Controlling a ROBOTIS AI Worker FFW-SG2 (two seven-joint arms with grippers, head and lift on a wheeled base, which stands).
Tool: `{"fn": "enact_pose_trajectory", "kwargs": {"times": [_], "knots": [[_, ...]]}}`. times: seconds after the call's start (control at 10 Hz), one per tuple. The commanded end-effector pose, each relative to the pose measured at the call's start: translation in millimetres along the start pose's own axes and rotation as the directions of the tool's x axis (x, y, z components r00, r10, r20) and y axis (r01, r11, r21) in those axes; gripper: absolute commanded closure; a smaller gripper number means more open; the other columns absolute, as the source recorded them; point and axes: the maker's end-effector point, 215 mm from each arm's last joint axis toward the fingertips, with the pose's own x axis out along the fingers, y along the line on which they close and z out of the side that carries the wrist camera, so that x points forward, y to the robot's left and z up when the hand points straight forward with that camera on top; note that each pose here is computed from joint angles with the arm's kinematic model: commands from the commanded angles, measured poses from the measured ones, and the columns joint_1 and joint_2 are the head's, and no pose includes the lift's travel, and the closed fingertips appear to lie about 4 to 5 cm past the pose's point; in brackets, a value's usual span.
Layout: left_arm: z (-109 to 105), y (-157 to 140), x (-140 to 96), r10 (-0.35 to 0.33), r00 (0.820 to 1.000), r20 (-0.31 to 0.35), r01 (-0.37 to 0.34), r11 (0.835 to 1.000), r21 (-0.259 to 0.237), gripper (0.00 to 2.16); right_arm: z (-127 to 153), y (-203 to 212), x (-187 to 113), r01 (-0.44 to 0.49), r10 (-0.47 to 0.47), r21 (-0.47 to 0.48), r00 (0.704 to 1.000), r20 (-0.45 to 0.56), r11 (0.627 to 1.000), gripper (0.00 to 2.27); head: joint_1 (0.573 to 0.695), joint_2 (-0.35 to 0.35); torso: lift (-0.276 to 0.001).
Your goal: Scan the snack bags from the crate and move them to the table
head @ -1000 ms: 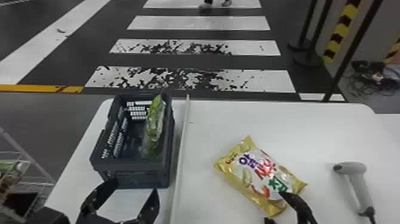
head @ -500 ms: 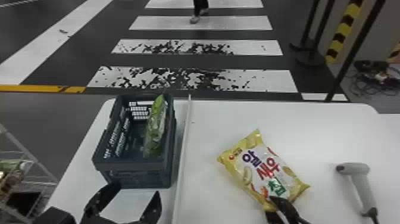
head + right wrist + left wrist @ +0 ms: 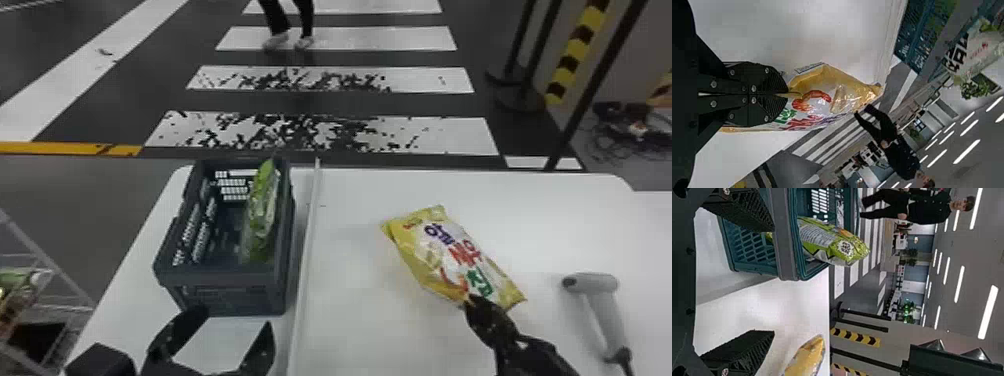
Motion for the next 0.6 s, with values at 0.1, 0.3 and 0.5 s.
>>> {"fn": "enact_pose_trajectory", "kwargs": {"times": [0.1,0.3,0.5], "knots": [[-0.2,-5.6,2.5,-0.011,1.0,0.0,0.011,1.0,-0.003,0.07,-2.1,-62.2,-10.3,0.068,-0.04,0.306,0.995,-0.096,0.95,2.24,0.695,0.003,-0.095],[1.2,-10.0,3.9,-0.019,1.0,0.005,0.019,1.0,-0.007,0.07,2.9,-68.2,-25.9,0.055,0.019,0.485,0.989,-0.146,0.873,2.25,0.695,-0.037,-0.095],[2.7,-12.2,3.6,-0.023,1.0,0.007,0.023,1.0,-0.007,0.07,13.9,-58.2,-38.4,0.03,0.088,0.612,0.983,-0.161,0.79,2.25,0.695,-0.059,-0.095]]}}
